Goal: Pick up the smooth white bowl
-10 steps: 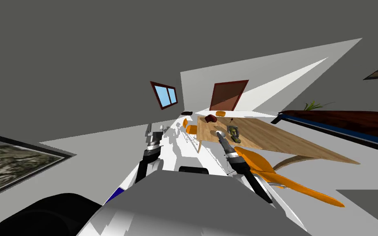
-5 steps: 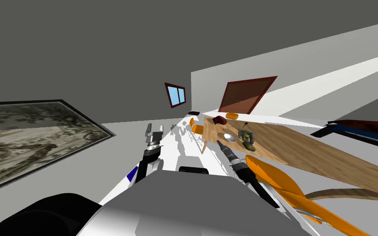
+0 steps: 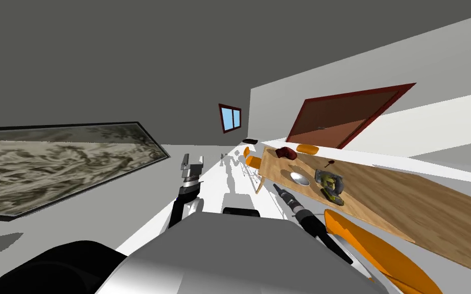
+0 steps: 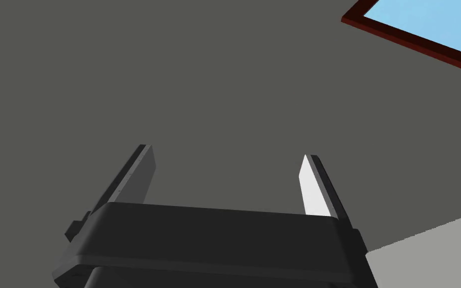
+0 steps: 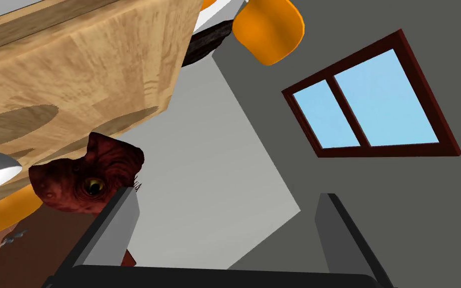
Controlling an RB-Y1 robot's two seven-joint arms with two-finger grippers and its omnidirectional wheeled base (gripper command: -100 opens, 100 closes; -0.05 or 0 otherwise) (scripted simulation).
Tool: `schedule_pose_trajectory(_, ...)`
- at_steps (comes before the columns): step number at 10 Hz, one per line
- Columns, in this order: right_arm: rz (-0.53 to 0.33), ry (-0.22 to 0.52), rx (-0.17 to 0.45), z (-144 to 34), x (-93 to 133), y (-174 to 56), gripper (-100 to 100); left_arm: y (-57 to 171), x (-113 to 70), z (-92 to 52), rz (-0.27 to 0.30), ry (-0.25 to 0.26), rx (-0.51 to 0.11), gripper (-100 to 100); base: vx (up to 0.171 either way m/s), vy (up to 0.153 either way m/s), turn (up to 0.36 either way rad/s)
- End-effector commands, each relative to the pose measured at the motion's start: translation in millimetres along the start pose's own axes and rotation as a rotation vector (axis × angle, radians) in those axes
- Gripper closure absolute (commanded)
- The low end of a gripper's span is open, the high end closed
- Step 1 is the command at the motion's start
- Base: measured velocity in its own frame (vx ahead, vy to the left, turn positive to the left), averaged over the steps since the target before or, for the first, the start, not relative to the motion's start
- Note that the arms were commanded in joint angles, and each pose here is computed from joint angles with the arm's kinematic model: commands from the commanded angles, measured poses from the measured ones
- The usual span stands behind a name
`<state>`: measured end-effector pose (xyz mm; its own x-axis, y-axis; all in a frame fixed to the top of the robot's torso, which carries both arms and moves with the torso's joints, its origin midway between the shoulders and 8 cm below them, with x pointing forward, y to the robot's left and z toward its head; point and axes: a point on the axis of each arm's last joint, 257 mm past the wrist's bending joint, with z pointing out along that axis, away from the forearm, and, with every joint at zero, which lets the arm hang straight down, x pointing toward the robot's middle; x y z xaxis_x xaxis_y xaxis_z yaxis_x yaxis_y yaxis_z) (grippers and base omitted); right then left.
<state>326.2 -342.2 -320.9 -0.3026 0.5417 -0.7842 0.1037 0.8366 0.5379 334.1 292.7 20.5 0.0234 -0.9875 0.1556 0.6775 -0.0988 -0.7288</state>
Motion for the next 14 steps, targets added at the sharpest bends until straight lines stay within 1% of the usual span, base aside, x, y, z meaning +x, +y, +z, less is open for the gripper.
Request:
schedule_pose_trajectory(1, -0.023, 0.031, 0.037, -3.0, 7.7, -14.3, -100, 0.0, 0.0, 0.0, 0.000, 0.000, 0.000, 0, -0.022, -0.018, 0.213)
schedule_pose_trajectory(2, -0.064, 0.087, 0.101, -11.7, 22.6, -43.0, -100, 0.0, -0.1, -0.1, 0.000, 0.000, 0.000, 0, -0.030, -0.015, 0.415)
schedule_pose_trajectory(3, -0.105, 0.136, 0.151, -21.2, 33.7, -66.4, -100, 0.0, 0.0, 0.0, 0.000, 0.000, 0.000, 0, -0.050, -0.036, 0.455)
schedule_pose_trajectory(4, -0.106, 0.143, 0.163, -22.7, 36.0, -71.7, -100, 0.0, 0.0, 0.0, 0.000, 0.000, 0.000, 0, -0.037, -0.043, 0.244)
schedule_pose_trajectory(6, -0.191, 0.253, 0.284, -50.5, 57.3, -127.8, -100, 0.0, 0.0, 0.0, 0.000, 0.000, 0.000, 0, -0.028, -0.043, 0.434)
schedule_pose_trajectory(7, -0.191, 0.254, 0.285, -50.9, 57.5, -128.5, -100, 0.0, -0.1, 0.0, 0.000, 0.000, 0.000, 0, -0.020, -0.049, 0.283)
schedule_pose_trajectory(9, -0.279, 0.360, 0.401, -85.6, 70.4, -182.8, -100, 0.0, -0.1, 0.0, 0.000, 0.000, 0.000, 0, -0.023, -0.047, 0.385)
schedule_pose_trajectory(10, -0.280, 0.362, 0.404, -86.2, 70.3, -183.8, -100, 0.0, -0.1, -0.1, 0.000, 0.000, 0.000, 0, -0.021, -0.052, 0.335)
schedule_pose_trajectory(11, -0.280, 0.362, 0.404, -86.2, 70.3, -183.8, -100, 0.0, -0.1, -0.1, 0.000, 0.000, 0.000, 0, -0.009, -0.029, 0.085)
schedule_pose_trajectory(13, -0.367, 0.463, 0.513, -125.5, 73.8, -233.9, -100, 0.0, -0.1, -0.1, 0.000, 0.000, 0.000, 0, -0.030, -0.034, 0.391)
schedule_pose_trajectory(14, -0.367, 0.465, 0.517, -126.1, 73.9, -234.8, -100, 0.0, -0.1, -0.1, 0.000, 0.000, 0.000, 0, -0.039, -0.047, 0.236)
